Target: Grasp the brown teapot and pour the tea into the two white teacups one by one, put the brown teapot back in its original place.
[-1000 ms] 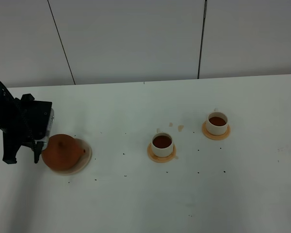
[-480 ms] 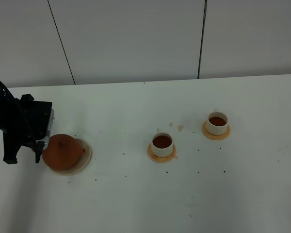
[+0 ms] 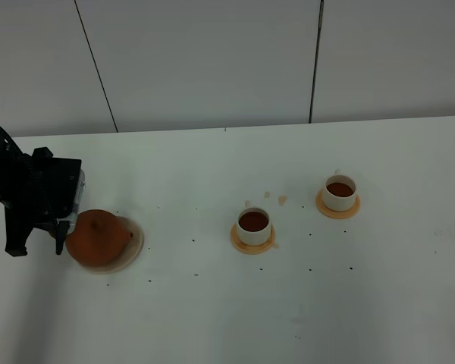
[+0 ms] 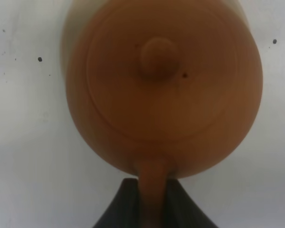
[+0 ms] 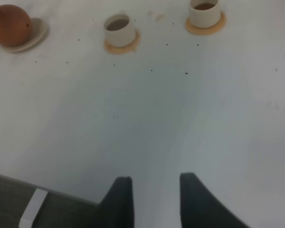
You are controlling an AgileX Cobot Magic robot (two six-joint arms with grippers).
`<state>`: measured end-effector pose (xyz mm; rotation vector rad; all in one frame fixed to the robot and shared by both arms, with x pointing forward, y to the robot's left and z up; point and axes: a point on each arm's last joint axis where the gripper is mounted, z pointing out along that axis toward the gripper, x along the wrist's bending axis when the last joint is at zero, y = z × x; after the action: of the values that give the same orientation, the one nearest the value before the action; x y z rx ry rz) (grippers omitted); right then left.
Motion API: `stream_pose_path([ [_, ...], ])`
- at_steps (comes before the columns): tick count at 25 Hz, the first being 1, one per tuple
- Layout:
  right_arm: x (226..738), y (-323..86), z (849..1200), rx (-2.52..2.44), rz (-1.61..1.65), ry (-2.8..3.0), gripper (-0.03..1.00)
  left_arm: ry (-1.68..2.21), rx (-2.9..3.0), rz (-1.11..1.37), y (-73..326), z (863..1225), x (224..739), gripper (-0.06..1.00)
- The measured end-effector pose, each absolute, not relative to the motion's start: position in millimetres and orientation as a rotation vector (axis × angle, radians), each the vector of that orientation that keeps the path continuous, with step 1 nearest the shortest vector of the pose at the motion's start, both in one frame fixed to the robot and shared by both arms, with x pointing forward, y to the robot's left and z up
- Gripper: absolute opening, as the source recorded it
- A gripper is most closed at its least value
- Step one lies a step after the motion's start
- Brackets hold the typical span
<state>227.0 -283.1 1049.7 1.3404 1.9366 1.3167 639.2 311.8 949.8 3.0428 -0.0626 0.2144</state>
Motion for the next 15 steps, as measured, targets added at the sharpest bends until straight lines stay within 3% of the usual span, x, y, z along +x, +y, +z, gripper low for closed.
stream_pose_path([
  [10, 227.0, -283.1, 1049.7, 1.340, 1.317, 1.937, 0.24, -0.060, 3.039, 0.189, 311.4, 948.3, 638.2, 0.40],
  [15, 227.0, -283.1, 1049.7, 1.340, 1.317, 1.937, 0.24, -0.048, 3.026, 0.174, 310.1, 948.0, 637.4, 0.43],
])
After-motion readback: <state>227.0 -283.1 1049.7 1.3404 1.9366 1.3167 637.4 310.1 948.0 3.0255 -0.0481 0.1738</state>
